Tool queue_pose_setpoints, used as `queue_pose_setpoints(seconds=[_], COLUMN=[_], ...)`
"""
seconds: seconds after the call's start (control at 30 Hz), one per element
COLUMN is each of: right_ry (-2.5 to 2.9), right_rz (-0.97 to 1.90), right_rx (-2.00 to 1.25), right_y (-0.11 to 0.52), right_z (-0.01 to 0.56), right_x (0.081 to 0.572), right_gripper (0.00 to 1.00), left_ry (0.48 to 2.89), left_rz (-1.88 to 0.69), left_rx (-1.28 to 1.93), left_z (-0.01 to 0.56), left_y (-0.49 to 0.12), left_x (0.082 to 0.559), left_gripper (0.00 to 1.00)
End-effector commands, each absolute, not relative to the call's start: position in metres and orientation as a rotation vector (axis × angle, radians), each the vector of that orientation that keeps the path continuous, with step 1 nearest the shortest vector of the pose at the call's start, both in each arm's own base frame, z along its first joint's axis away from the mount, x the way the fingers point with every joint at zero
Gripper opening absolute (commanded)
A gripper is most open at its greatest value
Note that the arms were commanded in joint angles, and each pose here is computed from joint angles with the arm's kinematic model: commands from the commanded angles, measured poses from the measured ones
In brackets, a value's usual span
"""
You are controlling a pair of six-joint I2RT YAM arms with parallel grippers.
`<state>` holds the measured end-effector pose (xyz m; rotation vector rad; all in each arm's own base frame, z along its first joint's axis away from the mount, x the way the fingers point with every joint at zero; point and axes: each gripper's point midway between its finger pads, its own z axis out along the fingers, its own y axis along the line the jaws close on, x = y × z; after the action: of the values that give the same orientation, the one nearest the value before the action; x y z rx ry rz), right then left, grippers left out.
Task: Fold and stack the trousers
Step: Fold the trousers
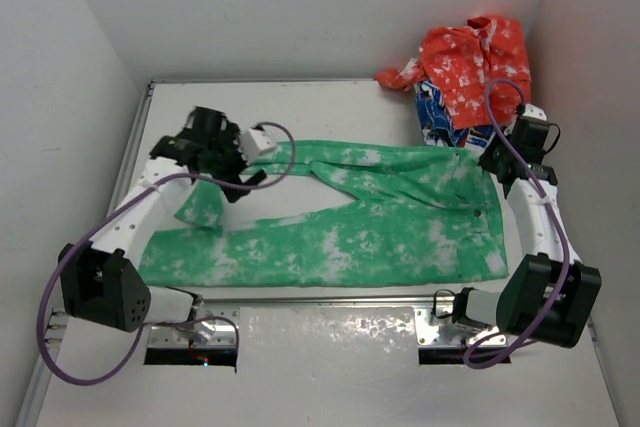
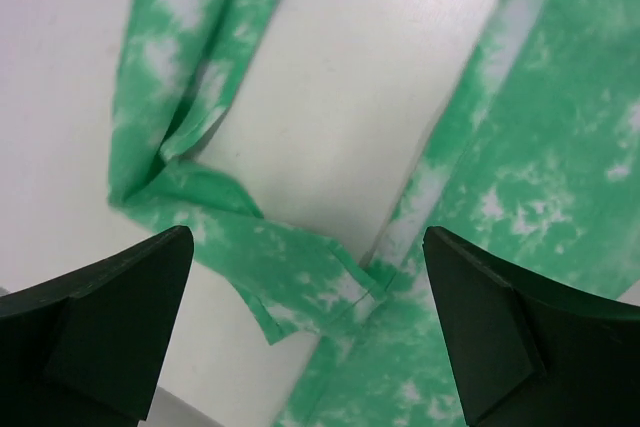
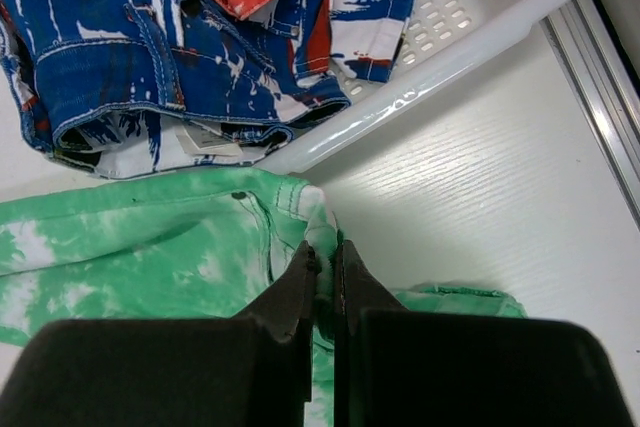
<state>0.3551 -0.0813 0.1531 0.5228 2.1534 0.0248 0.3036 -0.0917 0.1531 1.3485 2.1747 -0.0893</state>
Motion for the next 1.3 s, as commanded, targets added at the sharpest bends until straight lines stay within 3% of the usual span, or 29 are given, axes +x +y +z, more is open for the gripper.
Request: queue_pose_setpoints(seconds=[0.0, 0.07, 0.1, 0.2, 0.27, 0.3, 0.43, 0.67, 1.0, 1.03, 1.13, 1.17, 1.2, 1.27], right_ry=[2.104, 2.106, 2.109, 2.115, 2.118, 2.115, 2.114, 2.120, 2.133, 2.134, 2.135, 2.136, 2.133, 2.129], right_rz=[0.058, 0.061, 0.059, 0.061, 0.056, 0.053, 0.054, 0.062, 0.047, 0.048, 0.048, 0.046, 0.044, 0.038], right_rx=[0.483, 0.485, 0.486, 0.483, 0.482, 0.482, 0.464, 0.463, 0.471, 0.475, 0.484, 0.488, 0.493, 0.498], right_y=[-0.079, -0.078, -0.079, -0.078, -0.078, -0.079, -0.079, -0.079, -0.081, -0.081, -0.081, -0.082, -0.083, -0.084], right_z=[0.170, 0.166, 0.164, 0.159, 0.157, 0.158, 0.162, 0.160, 0.156, 0.155, 0.155, 0.155, 0.156, 0.158], right_x=[0.371, 0.370, 0.370, 0.369, 0.368, 0.369, 0.373, 0.373, 0.373, 0.373, 0.373, 0.374, 0.375, 0.377], right_gripper=[0.00, 0.00, 0.00, 0.00, 0.00, 0.00, 0.00, 0.00, 0.00, 0.00, 0.00, 0.00, 0.00, 0.00], left_ry=[2.163, 2.239, 2.296, 2.453, 2.553, 2.616, 2.741, 2.923, 2.987, 2.984, 2.987, 2.988, 2.990, 2.980], left_rz=[-0.144, -0.065, -0.046, -0.125, -0.180, -0.222, -0.283, -0.144, -0.174, -0.174, -0.216, -0.233, -0.243, -0.254], left_rx=[0.978, 0.728, 0.630, 0.464, 0.417, 0.390, 0.355, 0.258, 0.232, 0.228, 0.229, 0.249, 0.256, 0.278], left_z=[0.202, 0.207, 0.202, 0.169, 0.145, 0.125, 0.087, 0.032, -0.019, -0.020, -0.026, -0.027, -0.027, -0.024], left_y=[-0.055, 0.008, 0.034, 0.062, 0.067, 0.069, 0.071, 0.098, 0.093, 0.092, 0.089, 0.088, 0.088, 0.088], left_x=[0.325, 0.339, 0.342, 0.334, 0.324, 0.320, 0.306, 0.295, 0.290, 0.292, 0.293, 0.294, 0.294, 0.296], left_gripper=[1.00, 0.91, 0.71, 0.39, 0.40, 0.49, 0.64, 0.64, 0.61, 0.60, 0.43, 0.25, 0.00, 0.00])
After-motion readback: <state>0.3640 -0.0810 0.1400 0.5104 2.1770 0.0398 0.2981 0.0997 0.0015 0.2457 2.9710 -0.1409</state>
